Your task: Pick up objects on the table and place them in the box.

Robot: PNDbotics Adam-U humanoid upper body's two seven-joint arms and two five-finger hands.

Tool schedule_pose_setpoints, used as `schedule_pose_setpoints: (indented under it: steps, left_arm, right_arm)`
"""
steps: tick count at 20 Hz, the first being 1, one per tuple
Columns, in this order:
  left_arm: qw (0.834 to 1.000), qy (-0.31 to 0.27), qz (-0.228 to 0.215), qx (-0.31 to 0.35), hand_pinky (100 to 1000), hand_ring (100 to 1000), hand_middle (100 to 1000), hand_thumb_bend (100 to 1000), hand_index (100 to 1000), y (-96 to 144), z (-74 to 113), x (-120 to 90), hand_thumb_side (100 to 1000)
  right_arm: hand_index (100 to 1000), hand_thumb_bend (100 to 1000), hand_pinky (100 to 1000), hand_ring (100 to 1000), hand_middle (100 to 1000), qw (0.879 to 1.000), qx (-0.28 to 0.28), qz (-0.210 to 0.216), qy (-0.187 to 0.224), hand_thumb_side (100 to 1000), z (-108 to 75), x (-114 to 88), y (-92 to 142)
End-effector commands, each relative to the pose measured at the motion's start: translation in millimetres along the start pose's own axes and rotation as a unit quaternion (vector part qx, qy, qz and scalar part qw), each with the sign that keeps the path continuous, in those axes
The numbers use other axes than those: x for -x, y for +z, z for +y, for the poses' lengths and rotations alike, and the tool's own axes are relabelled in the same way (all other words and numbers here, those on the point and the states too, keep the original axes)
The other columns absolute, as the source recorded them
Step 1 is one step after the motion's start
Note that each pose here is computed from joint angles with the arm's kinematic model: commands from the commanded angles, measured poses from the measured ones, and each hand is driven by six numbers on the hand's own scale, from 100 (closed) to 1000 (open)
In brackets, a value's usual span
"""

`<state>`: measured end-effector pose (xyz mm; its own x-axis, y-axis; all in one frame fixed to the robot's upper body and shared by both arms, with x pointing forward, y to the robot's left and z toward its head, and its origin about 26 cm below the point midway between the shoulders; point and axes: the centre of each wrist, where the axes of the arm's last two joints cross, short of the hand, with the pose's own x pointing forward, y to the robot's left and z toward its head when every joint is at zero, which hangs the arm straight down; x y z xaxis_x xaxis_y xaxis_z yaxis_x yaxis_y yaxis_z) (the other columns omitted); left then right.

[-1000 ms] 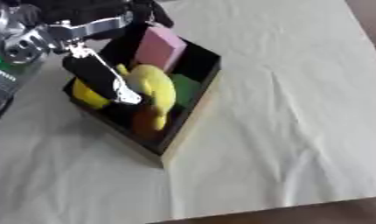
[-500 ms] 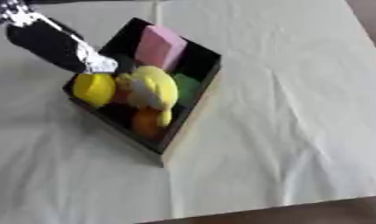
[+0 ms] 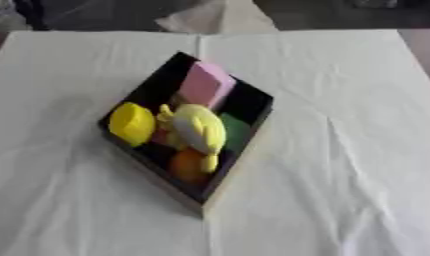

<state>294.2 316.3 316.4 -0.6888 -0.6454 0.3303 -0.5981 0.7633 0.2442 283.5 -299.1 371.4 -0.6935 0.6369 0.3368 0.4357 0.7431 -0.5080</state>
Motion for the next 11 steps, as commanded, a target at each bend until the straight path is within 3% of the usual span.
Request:
schedule_pose_setpoints:
  steps: [1, 6, 11]
  left_arm:
    - [0.997, 0.016, -0.014, -0.079, 841, 789, 763, 200, 875, 0, 14.1, 2, 464]
    - [0.993, 0.018, -0.007, -0.116, 848, 801, 782, 211, 908, 12, 19.5, 11, 510]
    - [0.992, 0.011, 0.000, -0.128, 870, 812, 793, 214, 926, 19, 22.1, 15, 538]
  right_arm:
    - [712, 100, 812, 730, 688, 0.999, 0.036, -0.016, 0.006, 259, -13.9, -4, -2]
    - [712, 100, 812, 730, 689, 0.998, 0.063, -0.018, -0.005, 270, -15.3, 0, 2]
    - [714, 100, 810, 734, 702, 0.996, 0.084, -0.012, -0.008, 335, -17.6, 5, 7]
